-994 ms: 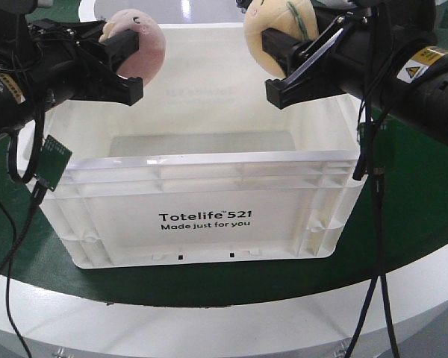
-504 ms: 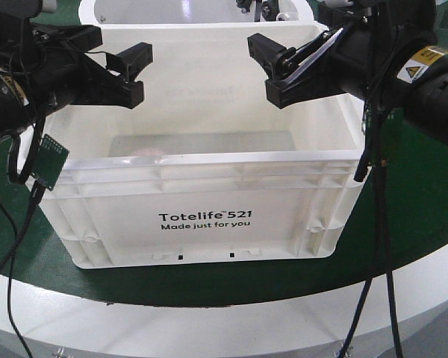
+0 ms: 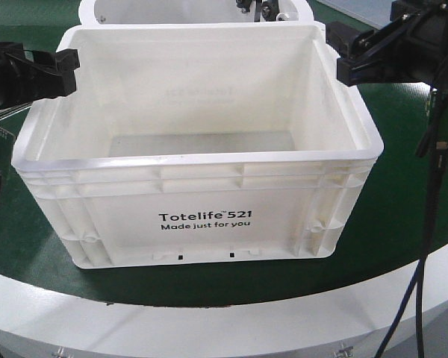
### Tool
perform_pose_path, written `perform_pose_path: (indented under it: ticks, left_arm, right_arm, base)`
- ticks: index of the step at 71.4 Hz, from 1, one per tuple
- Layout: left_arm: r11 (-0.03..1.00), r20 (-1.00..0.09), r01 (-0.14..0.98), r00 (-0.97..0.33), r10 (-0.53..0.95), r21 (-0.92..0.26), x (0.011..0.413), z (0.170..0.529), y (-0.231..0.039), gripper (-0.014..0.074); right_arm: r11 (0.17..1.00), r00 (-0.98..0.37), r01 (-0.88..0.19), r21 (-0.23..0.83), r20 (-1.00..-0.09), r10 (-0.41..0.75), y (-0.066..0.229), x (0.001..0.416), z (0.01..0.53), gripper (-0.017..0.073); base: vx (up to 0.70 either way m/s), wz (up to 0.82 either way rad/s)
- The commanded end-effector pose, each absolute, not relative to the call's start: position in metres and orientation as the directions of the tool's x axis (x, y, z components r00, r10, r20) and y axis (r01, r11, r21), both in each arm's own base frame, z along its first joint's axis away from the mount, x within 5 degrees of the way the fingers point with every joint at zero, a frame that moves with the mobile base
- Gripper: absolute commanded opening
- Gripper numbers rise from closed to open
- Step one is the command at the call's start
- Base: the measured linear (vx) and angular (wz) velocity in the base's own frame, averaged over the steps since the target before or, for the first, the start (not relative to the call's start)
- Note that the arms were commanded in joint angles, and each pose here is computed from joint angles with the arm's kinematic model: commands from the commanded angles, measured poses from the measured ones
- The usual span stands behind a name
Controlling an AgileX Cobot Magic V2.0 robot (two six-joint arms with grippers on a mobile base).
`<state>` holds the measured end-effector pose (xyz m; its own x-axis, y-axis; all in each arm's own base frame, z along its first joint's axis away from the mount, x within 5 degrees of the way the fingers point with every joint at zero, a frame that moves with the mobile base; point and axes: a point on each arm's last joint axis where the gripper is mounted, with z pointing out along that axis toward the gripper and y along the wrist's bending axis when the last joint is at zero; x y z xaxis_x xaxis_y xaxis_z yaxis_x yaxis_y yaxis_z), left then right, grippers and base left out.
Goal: Place moving items into box and shelve
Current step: 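Open both grippers to drop the plush toys into the tote, then grip the tote's side rims with both grippers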
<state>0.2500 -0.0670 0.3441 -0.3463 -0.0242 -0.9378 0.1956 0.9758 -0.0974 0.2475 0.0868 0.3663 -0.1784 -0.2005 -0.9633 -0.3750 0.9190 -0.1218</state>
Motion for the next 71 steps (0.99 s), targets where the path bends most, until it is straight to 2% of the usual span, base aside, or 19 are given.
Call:
perform_pose_path:
  ticks: [1,7,18,35,52,71]
  left_arm:
    - [0.967,-0.961,0.204,-0.26,-0.094,-0.15,0.246,0.366,-0.066,0.0576]
    - [0.965,-0.943,0.171,-0.302,-0.141,-0.199,0.247,0.363,-0.065,0.0571]
    - [0.974,-0.929,0.129,-0.344,-0.135,-0.189,0.255,0.37,-0.062,0.0547]
    - [0.985,-0.898,0.058,-0.422,-0.122,-0.161,0.278,0.402,-0.063,0.0501]
    - [0.993,-0.849,0.025,-0.522,-0.082,-0.111,0.287,0.394,-0.063,0.0498]
    - [0.994,-0.838,0.017,-0.539,-0.08,-0.107,0.286,0.393,-0.062,0.0498]
  right_arm:
    - [0.934,-0.095,-0.343,-0.1,-0.986,-0.14,0.082,0.243,0.388,0.0577]
    - [0.939,-0.118,-0.34,-0.048,-0.989,-0.093,0.082,0.243,0.388,0.0577]
    - [0.943,-0.23,-0.33,0.042,-0.973,-0.036,0.081,0.255,0.399,0.0577]
    - [0.924,-0.41,-0.375,0.081,-0.908,-0.087,0.095,0.285,0.421,0.0575]
    - [0.94,-0.55,-0.32,0.119,-0.831,-0.082,0.1,0.313,0.419,0.0575]
    - [0.943,-0.686,-0.304,0.133,-0.718,-0.12,0.106,0.33,0.383,0.0575]
  base:
    - [0.0,0.0]
    - [0.0,0.0]
    - [0.0,0.0]
    - [0.0,0.0]
    - [0.0,0.0]
    - [0.0,0.0]
